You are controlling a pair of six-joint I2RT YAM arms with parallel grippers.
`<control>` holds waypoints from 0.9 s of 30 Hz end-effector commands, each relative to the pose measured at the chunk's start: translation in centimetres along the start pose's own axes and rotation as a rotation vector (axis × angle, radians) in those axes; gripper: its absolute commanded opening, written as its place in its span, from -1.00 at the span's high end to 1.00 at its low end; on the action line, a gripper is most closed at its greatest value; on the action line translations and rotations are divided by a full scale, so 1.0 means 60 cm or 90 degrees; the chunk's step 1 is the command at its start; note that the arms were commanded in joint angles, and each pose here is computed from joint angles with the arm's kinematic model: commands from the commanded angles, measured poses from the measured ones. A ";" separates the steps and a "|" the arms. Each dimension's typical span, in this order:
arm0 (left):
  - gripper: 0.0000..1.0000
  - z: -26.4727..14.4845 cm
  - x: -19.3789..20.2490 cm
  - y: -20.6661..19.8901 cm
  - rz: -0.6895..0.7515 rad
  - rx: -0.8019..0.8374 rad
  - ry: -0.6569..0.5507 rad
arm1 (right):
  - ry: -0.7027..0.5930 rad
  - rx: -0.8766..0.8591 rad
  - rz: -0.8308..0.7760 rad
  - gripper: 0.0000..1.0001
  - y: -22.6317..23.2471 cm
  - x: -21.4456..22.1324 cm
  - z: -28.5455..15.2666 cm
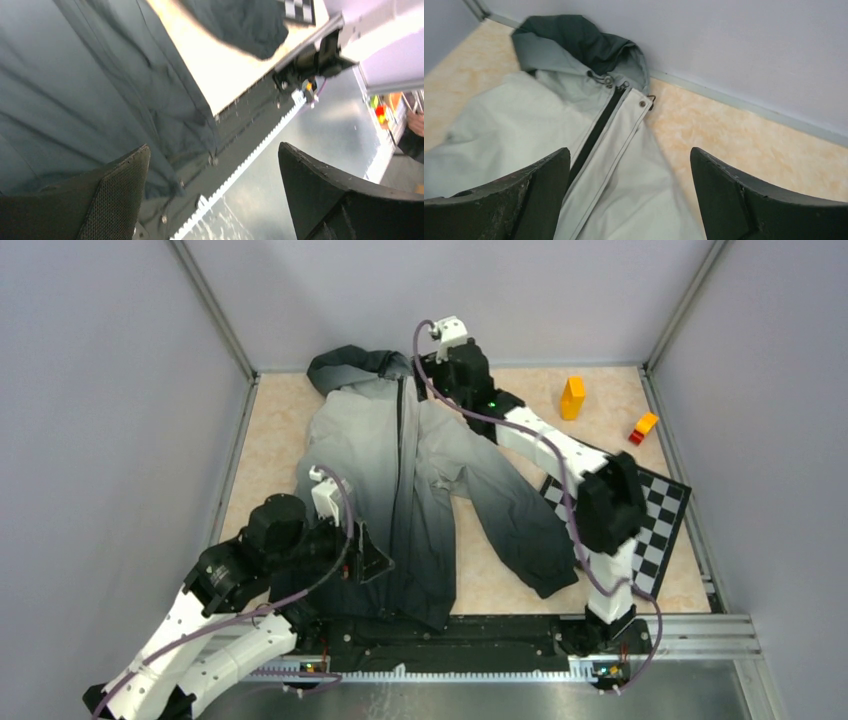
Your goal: Zip up the jacket
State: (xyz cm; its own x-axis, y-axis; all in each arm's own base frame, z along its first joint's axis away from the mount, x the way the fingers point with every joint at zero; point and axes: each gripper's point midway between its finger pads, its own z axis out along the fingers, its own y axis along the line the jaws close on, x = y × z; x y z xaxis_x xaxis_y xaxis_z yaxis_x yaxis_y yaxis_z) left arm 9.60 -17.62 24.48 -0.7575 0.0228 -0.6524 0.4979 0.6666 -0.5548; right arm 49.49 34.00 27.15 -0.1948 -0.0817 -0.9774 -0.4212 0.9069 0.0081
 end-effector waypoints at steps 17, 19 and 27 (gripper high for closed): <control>-0.97 -0.194 -0.349 -0.134 0.201 -0.003 -0.520 | -0.337 -0.040 0.203 -0.79 -0.110 -0.235 -0.611; -0.97 -0.215 -0.365 -0.148 0.217 0.005 -0.548 | -0.357 -0.018 0.208 -0.79 -0.129 -0.240 -0.640; -0.97 -0.282 -0.402 -0.184 0.238 0.020 -0.628 | -0.354 0.055 0.223 -0.83 -0.171 -0.238 -0.673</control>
State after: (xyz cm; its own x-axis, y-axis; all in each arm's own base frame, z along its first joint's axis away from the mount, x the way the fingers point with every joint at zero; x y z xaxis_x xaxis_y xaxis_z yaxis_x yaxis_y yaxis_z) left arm 15.51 -13.74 51.61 0.0142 -0.3616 -0.9322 0.6442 0.7164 -0.2681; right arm 20.40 10.45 50.58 0.2037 0.4625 -0.8629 -0.4193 0.8376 0.3500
